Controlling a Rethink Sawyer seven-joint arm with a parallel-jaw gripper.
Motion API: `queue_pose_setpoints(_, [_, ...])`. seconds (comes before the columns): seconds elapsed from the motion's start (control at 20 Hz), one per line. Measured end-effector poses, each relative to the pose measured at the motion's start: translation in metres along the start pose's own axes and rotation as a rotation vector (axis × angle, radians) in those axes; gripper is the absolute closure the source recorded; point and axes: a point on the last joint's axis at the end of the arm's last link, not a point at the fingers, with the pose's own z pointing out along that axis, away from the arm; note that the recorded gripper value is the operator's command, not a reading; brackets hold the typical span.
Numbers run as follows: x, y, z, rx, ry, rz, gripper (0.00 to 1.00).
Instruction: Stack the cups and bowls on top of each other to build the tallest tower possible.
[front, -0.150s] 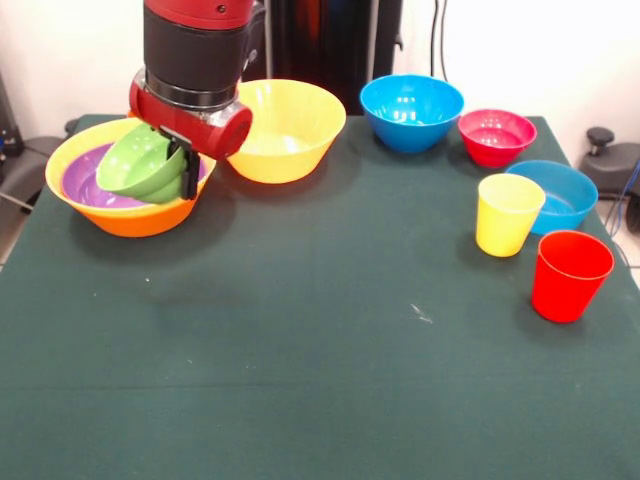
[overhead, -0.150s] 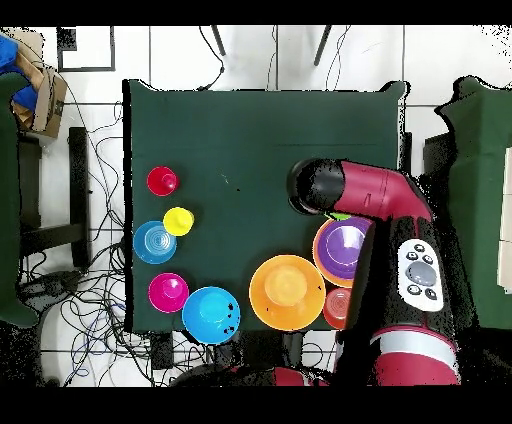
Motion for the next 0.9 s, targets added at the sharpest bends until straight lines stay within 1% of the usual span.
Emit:
queue_pose_setpoints(0.3, [0.004, 0.005, 0.000, 0.000, 0.002, -0.009, 1.00])
queue_pose_setpoints(0.45, [0.009, 0.005, 0.001, 0.000, 0.010, -0.012, 1.00])
queue_pose_setpoints(0.5, [0.015, 0.005, 0.004, -0.001, 0.016, -0.013, 1.00])
queue_pose_setpoints(0.8, [0.034, 0.003, 0.012, -0.008, 0.024, -0.018, 1.00])
queue_pose_setpoints(0.9, [0.043, 0.002, 0.016, -0.011, 0.030, -0.020, 1.00])
